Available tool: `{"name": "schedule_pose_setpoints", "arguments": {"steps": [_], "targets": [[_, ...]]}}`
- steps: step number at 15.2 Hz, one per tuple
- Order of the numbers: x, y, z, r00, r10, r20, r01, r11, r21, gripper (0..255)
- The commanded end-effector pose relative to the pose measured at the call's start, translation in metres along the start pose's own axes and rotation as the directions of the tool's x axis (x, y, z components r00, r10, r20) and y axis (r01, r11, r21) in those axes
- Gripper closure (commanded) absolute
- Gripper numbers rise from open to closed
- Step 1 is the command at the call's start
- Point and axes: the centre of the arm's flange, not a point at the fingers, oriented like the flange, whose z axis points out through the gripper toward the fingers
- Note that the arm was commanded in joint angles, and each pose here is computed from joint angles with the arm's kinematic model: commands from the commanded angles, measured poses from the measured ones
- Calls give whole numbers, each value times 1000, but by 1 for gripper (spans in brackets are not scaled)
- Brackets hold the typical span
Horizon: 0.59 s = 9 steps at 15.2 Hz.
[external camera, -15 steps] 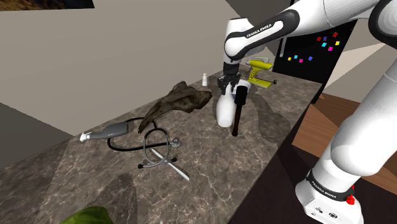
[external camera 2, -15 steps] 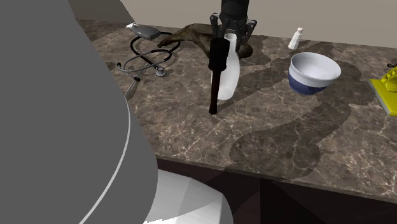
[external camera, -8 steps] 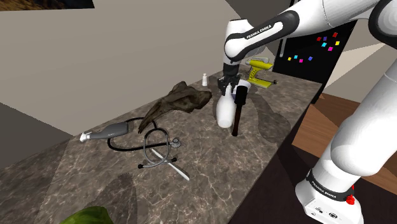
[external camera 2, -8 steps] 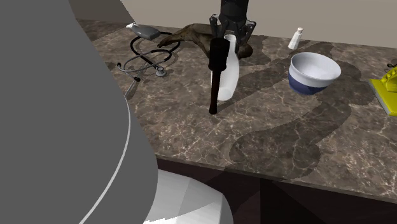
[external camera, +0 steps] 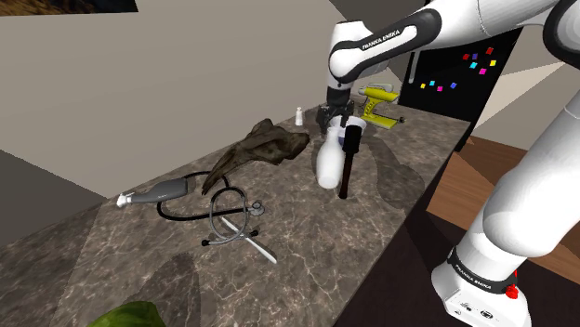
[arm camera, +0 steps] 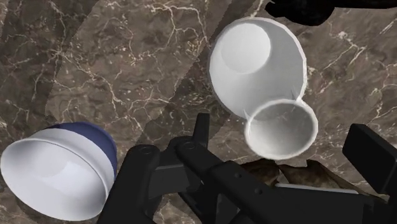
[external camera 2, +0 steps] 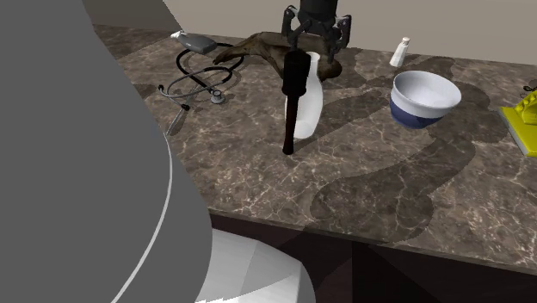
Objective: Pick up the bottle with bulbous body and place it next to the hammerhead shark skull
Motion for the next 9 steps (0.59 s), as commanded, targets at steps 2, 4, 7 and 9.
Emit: {"name": "schedule_pose_setpoints", "arguments": {"steps": [2, 4, 7, 9], "targets": [[-1, -2, -33, 1000, 0, 1, 0, 1000, 0, 0], [-1, -2, -33, 1000, 0, 1, 0, 1000, 0, 0], [-1, -2, -33, 1000, 0, 1, 0, 1000, 0, 0], [-1, -2, -33, 1000, 0, 1, 0, 1000, 0, 0]]}}
